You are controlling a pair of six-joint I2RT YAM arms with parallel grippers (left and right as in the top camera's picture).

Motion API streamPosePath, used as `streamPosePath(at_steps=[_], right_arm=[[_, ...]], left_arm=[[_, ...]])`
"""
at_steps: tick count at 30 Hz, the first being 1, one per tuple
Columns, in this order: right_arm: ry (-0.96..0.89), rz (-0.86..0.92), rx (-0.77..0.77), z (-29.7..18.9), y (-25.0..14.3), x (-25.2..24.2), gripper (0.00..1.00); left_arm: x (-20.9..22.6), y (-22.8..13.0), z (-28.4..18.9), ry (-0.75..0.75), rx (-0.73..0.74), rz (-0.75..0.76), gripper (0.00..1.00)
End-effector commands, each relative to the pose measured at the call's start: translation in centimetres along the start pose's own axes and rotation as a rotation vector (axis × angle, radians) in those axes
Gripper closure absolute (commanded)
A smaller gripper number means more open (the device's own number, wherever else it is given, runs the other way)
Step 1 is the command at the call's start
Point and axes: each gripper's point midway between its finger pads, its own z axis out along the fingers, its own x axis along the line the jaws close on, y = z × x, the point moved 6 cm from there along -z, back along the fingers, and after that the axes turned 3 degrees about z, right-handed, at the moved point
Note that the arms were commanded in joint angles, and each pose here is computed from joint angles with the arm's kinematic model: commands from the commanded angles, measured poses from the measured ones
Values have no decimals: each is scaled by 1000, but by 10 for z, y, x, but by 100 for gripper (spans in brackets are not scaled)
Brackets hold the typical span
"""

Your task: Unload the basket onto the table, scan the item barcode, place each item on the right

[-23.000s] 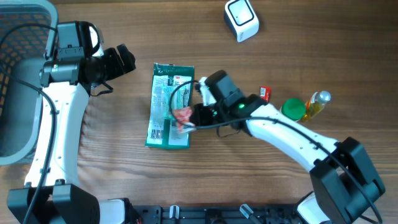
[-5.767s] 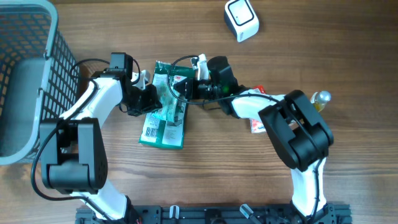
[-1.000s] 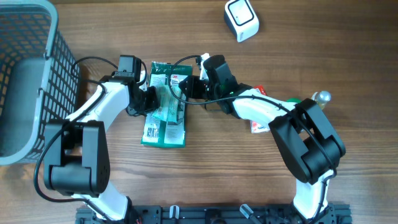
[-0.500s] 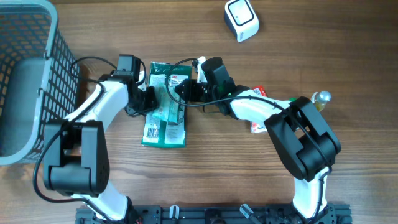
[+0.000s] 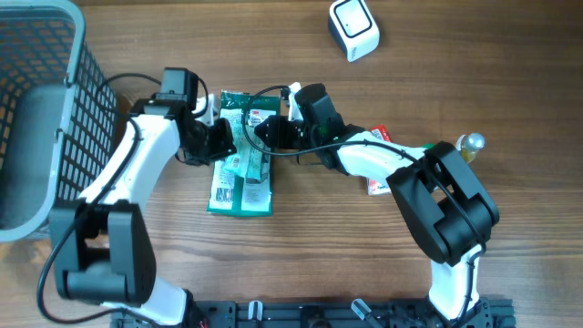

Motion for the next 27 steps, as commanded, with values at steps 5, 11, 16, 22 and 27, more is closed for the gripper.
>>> streamPosePath(at_steps=[5, 11, 16, 22, 27], right_arm=[[20, -5, 45, 5, -10, -3, 48], [34, -3, 58, 5, -12, -1, 47], [56, -3, 78, 5, -14, 1, 48], [55, -3, 82, 6, -16, 1, 48], [52, -2, 88, 6, -17, 1, 49]], left_arm=[[31, -18, 42, 121, 116, -21, 94], [39, -21, 53, 139, 89, -13, 94], [43, -23, 57, 153, 84, -11, 94], [43, -23, 57, 153, 82, -11, 93], [43, -22, 57, 152, 79, -9, 93]])
